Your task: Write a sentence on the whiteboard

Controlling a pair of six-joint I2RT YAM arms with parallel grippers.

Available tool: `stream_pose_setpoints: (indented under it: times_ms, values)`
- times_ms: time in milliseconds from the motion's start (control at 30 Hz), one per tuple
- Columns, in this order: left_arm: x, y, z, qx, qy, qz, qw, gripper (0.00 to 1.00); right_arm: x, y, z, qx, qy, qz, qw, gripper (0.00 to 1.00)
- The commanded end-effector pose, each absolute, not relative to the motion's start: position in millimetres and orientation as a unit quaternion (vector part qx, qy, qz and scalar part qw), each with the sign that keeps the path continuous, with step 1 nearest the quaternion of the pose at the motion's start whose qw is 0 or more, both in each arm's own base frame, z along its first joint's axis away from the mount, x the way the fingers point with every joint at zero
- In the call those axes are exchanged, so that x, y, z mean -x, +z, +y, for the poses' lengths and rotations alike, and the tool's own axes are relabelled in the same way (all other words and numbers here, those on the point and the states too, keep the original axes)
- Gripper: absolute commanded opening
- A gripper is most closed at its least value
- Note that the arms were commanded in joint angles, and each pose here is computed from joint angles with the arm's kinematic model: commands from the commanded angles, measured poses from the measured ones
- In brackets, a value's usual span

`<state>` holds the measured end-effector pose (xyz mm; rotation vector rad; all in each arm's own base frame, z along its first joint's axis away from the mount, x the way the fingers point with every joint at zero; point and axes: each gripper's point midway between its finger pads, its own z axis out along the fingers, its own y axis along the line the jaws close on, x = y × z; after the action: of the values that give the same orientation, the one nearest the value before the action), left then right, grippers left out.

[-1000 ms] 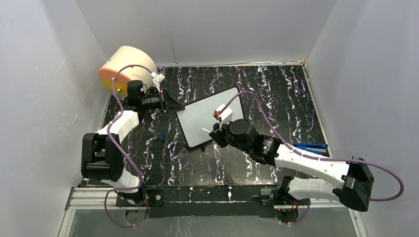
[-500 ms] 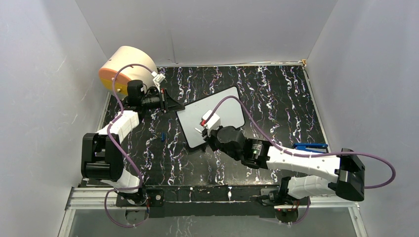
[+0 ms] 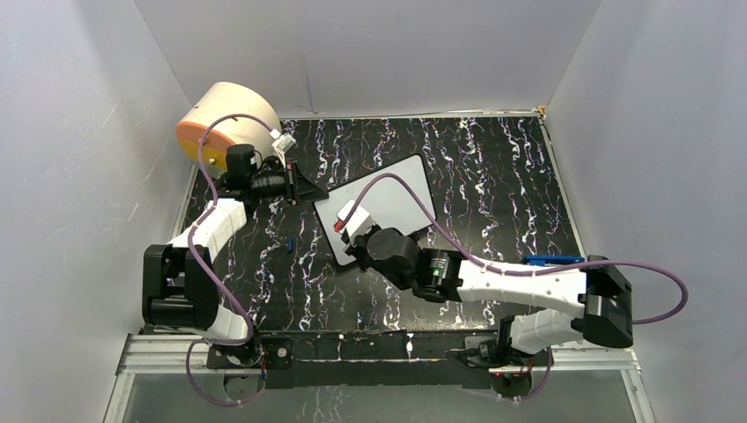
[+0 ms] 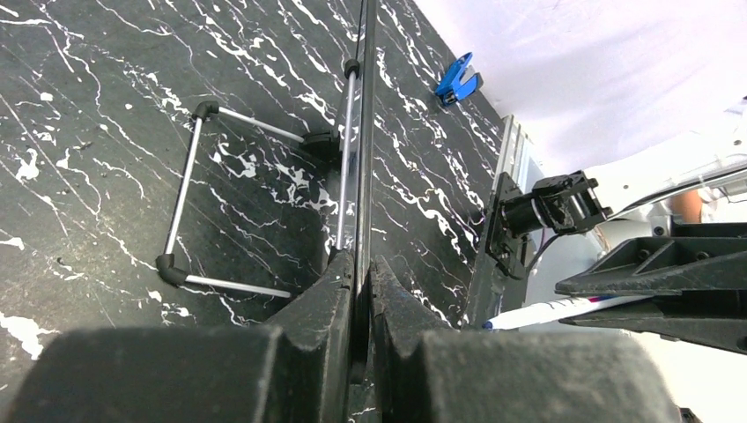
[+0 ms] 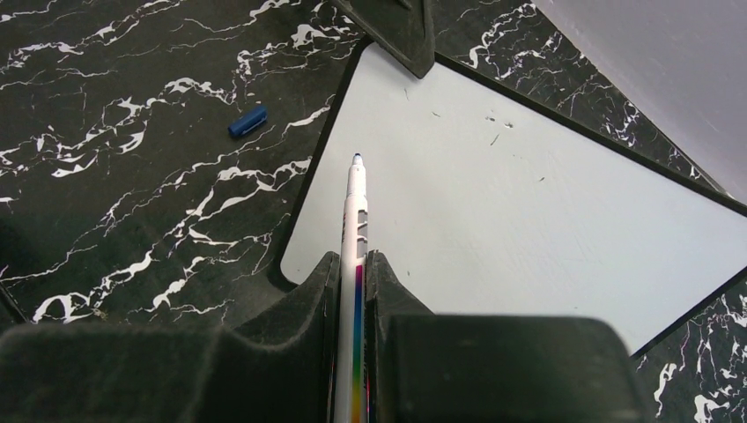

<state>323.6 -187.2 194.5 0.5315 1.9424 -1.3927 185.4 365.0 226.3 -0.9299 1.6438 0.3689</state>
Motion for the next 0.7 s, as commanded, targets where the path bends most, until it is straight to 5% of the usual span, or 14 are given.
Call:
stream_pose_setpoints:
  times_ms: [0,667]
  values:
    - [-320,194,-182,-0.209,-0.504,0.763,0.347,0.0,-189,263,379,0.37,0.168,0.68,0.61,0.0]
    - [-319,196,-183,-0.218,-0.507,0.76,0.345,0.0,-204,249,397,0.358,0.098,0.704,0.606,0.0]
